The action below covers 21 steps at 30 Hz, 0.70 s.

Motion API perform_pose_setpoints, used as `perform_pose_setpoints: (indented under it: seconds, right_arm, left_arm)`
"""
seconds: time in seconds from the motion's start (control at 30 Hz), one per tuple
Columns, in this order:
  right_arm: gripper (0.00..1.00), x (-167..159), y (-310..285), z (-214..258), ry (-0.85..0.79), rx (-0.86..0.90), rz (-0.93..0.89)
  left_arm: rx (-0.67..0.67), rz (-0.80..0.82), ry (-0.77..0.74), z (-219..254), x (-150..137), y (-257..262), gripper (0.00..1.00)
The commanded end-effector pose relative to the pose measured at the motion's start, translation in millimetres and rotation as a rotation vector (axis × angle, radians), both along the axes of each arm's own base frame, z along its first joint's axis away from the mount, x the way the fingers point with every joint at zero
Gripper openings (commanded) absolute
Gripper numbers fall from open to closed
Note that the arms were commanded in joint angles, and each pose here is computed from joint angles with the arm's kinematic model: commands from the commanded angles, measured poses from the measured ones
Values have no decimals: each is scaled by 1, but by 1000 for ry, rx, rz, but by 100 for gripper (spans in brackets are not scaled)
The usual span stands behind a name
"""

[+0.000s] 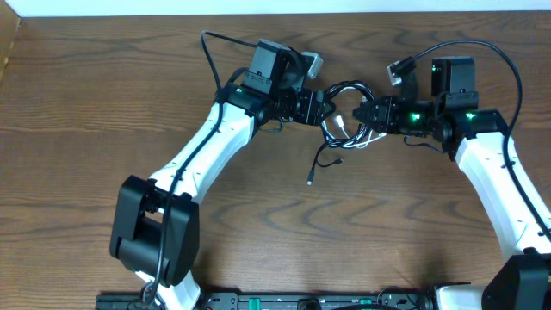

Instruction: Untangle cables

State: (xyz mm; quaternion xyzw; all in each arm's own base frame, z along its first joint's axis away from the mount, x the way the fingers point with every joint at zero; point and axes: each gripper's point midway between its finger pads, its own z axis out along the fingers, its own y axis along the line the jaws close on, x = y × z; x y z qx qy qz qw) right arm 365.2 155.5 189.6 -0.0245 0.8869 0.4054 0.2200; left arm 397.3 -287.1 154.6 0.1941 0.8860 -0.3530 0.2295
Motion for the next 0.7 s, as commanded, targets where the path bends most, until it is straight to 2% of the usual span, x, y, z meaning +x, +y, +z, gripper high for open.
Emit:
perform_pose_setpoints:
  seconds: [0.0,0.07,0.13,0.17,0.23,0.47,0.6,0.67]
  right_arm:
    - [1,-8,12,16,-20,88,79]
    - [1,-10,14,17,-18,100,88]
    - [1,-10,14,17,-20,99,89]
    - [1,-10,13,17,-26,95,92]
    - [1,-8,11,14,-28,73,79]
    - [2,8,-35,-26,18,-222,-130]
    - [19,9,-44,-31,27,-274,-163]
    - [34,9,-43,-30,22,-267,-160]
  left_arm:
    - [6,-31,33,-22,0,-4,60]
    - [8,-27,47,-29,2,-5,51]
    - [10,-27,51,-33,3,-5,31]
    - [11,-26,50,-33,3,-5,26]
    - [17,-11,43,-33,7,-1,8]
    - [2,82,31,-9,19,25,8]
    - [-15,102,11,19,13,34,7]
    - [-23,111,12,31,6,36,7]
